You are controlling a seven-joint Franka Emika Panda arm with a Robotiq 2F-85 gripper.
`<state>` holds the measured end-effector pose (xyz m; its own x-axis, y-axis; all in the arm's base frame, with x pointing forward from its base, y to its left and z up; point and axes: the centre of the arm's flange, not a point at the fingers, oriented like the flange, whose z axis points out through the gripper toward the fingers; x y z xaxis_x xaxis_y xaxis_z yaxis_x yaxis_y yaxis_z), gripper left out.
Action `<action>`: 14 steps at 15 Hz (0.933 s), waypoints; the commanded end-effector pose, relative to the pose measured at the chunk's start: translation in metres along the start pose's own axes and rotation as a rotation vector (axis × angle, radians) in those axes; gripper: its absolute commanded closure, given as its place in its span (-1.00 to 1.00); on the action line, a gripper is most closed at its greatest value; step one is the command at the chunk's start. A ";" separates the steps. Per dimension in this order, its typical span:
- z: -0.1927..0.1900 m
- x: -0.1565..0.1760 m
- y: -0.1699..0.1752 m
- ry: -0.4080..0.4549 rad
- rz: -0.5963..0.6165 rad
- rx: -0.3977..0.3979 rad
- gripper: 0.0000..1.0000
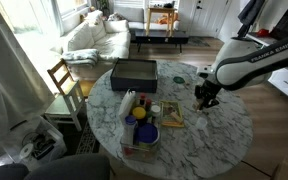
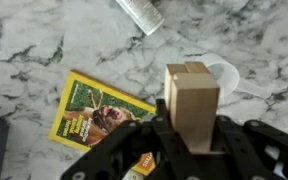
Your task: Place the wooden blocks on the measuring cup parallel to one another then put them on the table.
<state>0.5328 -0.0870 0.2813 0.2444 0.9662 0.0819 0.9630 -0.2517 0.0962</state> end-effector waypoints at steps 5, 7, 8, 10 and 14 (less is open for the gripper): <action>0.025 0.006 0.030 0.006 -0.415 -0.006 0.83; 0.037 0.002 0.032 0.007 -0.521 0.011 0.83; 0.043 0.000 0.033 0.002 -0.572 0.023 0.83; 0.055 -0.002 0.029 0.002 -0.676 0.038 0.83; 0.059 0.001 0.022 0.000 -0.730 0.057 0.34</action>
<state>0.5613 -0.0888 0.2248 -0.4632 0.8861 0.0164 0.8843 0.4610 0.0741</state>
